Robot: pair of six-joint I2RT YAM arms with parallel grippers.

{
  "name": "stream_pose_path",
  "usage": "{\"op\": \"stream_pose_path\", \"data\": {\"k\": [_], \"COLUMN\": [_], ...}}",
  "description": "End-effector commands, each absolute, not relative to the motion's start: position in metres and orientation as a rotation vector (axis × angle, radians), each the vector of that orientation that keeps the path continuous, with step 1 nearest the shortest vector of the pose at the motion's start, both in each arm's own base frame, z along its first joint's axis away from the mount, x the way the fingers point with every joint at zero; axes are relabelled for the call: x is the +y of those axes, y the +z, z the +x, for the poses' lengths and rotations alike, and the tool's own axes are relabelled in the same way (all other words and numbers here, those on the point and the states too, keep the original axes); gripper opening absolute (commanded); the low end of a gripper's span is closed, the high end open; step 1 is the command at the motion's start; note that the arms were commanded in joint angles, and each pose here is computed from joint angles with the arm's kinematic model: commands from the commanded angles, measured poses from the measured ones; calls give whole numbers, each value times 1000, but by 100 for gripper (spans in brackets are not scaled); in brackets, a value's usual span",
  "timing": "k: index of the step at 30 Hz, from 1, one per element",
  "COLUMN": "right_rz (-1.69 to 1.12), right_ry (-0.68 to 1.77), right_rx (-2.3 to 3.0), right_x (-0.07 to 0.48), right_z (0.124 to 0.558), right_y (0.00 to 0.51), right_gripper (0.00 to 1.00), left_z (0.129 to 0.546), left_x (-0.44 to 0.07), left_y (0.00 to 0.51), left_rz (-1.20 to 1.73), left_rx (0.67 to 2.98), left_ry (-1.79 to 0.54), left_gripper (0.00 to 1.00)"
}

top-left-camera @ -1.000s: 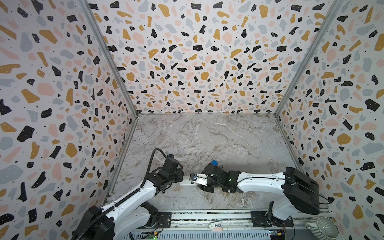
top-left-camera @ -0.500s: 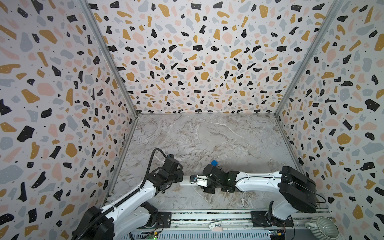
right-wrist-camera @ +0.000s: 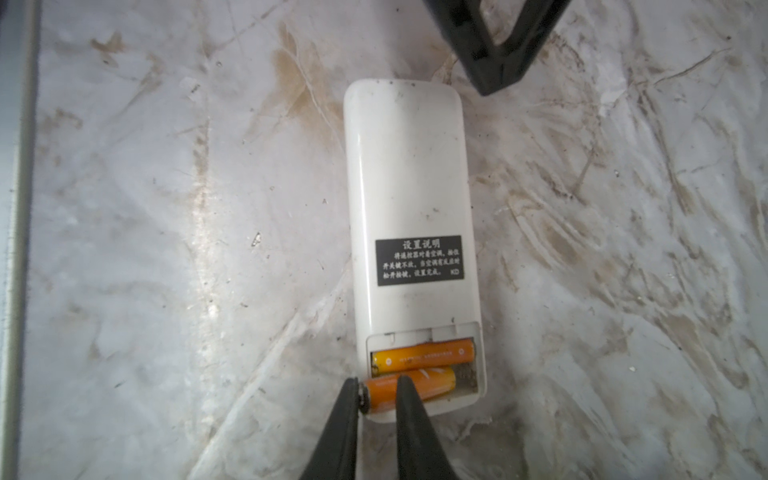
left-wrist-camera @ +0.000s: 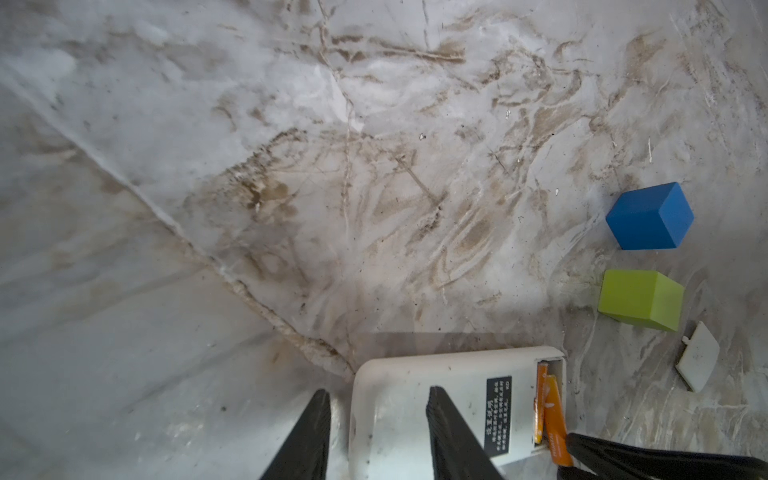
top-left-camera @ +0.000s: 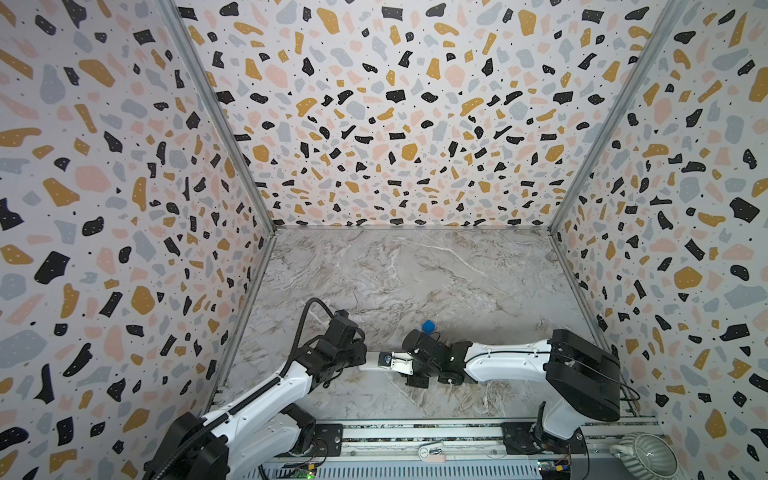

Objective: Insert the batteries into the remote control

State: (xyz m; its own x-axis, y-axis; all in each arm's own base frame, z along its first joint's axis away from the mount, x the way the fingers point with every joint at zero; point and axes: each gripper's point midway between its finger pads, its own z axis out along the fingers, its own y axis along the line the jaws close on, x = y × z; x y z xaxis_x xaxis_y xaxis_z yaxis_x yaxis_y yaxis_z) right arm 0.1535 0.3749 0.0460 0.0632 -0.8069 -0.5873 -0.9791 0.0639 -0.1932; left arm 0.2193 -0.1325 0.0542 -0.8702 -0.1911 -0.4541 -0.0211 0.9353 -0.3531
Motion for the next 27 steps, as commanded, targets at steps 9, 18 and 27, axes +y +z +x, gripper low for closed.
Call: {"op": "stream_pose_path", "data": {"k": [9, 18, 27], "right_rz": [-1796, -1797, -1788], "right_ry": [330, 295, 246], "right_rx": [1784, 1781, 1787], "right_x": [372, 368, 362], "right_z": [158, 159, 163], "right_y": [49, 49, 51], "right_gripper": [16, 16, 16], "left_z": [218, 211, 210], "left_x": [-136, -139, -139], "left_y": [54, 47, 44], "left_rz": [-140, -138, -134], "left_rx": [2586, 2610, 2621], "left_ry": [-504, -545, -543], "left_gripper": [41, 41, 41]}}
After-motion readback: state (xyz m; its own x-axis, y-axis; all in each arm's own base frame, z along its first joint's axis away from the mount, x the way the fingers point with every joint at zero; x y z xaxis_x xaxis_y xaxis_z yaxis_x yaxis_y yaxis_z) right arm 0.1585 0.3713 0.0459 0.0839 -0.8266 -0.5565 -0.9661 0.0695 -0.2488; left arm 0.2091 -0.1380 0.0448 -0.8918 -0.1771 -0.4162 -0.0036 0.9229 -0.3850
